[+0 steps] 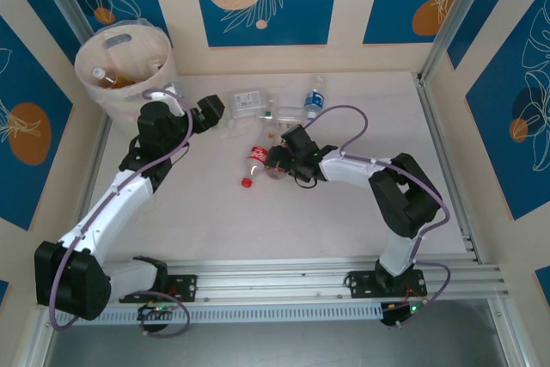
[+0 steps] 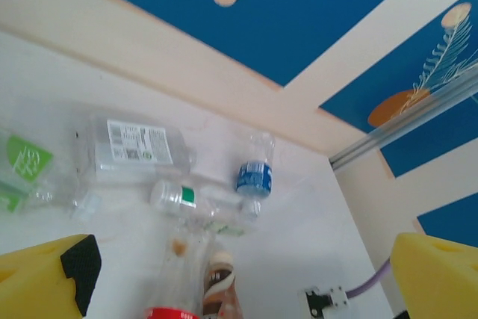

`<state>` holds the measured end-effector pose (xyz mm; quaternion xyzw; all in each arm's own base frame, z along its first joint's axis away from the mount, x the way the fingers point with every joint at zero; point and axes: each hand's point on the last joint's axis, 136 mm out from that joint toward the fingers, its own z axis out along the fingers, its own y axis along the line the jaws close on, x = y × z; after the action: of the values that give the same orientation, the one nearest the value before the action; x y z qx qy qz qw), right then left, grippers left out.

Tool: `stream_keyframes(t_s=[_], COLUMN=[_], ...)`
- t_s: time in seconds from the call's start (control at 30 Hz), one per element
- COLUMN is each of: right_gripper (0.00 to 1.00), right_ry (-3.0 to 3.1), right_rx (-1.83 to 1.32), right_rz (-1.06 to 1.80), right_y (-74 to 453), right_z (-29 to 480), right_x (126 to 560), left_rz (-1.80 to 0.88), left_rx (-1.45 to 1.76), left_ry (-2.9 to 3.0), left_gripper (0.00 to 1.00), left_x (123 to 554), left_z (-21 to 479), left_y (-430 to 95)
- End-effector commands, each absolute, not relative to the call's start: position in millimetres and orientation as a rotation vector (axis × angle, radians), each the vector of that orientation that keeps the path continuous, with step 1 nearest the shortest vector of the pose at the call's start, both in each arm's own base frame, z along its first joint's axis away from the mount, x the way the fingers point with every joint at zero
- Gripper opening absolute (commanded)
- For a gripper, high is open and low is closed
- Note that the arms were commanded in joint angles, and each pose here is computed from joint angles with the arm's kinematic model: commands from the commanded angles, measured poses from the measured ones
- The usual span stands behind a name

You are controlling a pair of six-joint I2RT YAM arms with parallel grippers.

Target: Put the plastic bottles in the bin

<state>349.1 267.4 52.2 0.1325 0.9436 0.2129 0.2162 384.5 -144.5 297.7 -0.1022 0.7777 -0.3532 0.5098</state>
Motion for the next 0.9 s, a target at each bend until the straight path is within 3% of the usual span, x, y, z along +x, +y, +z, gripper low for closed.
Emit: stream_keyframes(t_s=[0.0,0.13,0.33,0.47,0.87], right_gripper=[0.9,0.88,0.73,0.63,0.5], right_ry=[2.593,2.613,2.596,2.569,2.398], right_rx=[0.373,0.356,0.373,0.279,-0.014], right_rz=[0.594,0.445,0.347,0.327,0.34], right_y=[278,273,257,255,244], right_z=[55,35,26,42,105], right_x=[358,358,351,349,320], left_rz=[-0.832,-0.836,-0.909,-0.956,-1.1], left_rx=[-0.245,-0.271,-0.272,-0.218,0.002], left_ry=[1.946,1.93,1.956,2.016,2.071], left_gripper=[1.0,1.0,1.0,1.0,1.0], left_x=[374,364,348,334,315], left_z=[284,275,254,237,224], left_y=[-145,-140,-147,-158,-188])
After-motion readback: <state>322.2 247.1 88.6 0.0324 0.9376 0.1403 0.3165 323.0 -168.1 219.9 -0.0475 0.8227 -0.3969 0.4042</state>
